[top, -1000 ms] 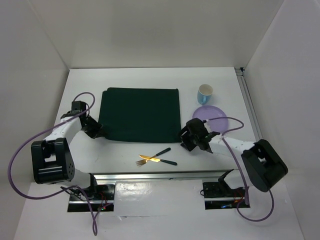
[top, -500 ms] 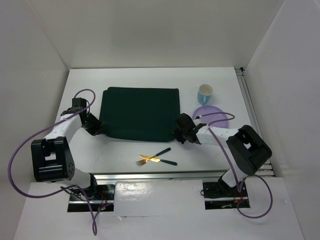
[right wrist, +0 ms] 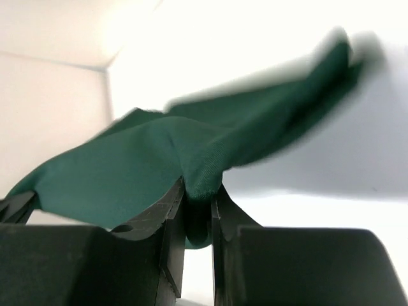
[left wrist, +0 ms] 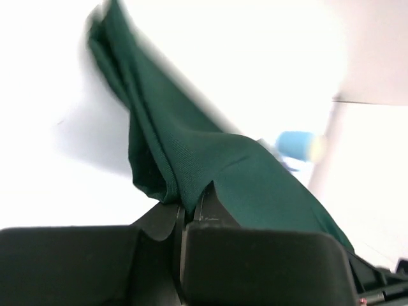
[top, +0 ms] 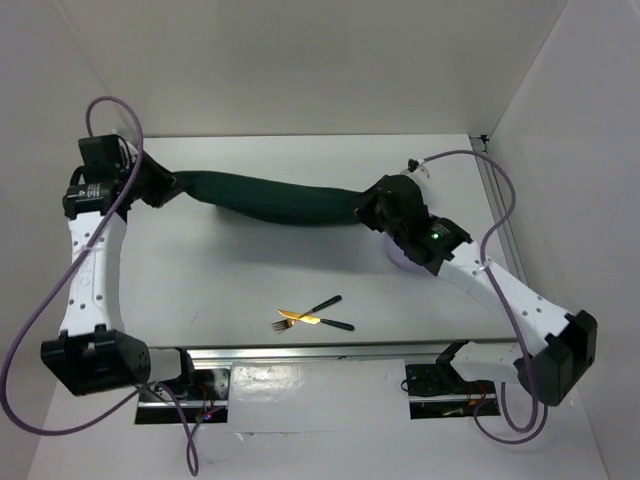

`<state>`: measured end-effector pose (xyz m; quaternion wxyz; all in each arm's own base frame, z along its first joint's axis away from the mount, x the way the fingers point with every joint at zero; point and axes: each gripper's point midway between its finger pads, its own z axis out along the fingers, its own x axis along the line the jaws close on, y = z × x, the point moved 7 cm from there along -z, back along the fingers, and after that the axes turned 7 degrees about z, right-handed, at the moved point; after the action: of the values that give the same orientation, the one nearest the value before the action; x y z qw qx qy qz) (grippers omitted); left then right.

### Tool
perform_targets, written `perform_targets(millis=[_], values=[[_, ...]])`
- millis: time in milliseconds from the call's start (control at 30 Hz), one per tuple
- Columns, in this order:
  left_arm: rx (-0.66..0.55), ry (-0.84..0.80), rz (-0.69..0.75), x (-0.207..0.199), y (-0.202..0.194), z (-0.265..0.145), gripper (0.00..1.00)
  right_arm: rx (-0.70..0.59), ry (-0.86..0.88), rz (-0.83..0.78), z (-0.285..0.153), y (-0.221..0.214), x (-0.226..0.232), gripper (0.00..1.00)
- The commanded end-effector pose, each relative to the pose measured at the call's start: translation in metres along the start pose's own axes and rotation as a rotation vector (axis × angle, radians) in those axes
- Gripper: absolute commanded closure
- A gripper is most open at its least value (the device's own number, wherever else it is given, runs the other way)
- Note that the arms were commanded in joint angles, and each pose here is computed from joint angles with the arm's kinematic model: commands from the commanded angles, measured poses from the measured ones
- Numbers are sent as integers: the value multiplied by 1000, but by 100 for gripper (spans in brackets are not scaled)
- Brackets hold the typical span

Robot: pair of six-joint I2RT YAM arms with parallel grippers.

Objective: Set the dinner table for one person

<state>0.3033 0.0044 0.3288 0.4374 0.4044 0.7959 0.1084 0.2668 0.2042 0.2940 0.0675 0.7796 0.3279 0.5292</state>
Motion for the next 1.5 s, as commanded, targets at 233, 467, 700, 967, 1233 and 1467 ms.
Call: perform_targets(millis=[233, 467, 700, 967, 1233, 1467], values=[[-169, -184, 132, -48, 29, -92, 100, -144, 150, -71, -85, 59, 37, 100], [-121, -281, 152, -56, 45, -70, 100, -211, 160, -187, -73, 71, 58, 100], [-33, -406, 212, -74, 82, -2, 100, -351, 192, -252, 2, 122, 92, 100], [-80, -502, 287, -106, 137, 35, 100, -406, 279, -236, 50, 191, 105, 100], [63, -433, 211, -55, 81, 68, 100, -228, 156, -192, 79, 153, 24, 100], [283, -193, 132, 38, -33, 82, 46, 57, -13, -134, 67, 64, -88, 51]])
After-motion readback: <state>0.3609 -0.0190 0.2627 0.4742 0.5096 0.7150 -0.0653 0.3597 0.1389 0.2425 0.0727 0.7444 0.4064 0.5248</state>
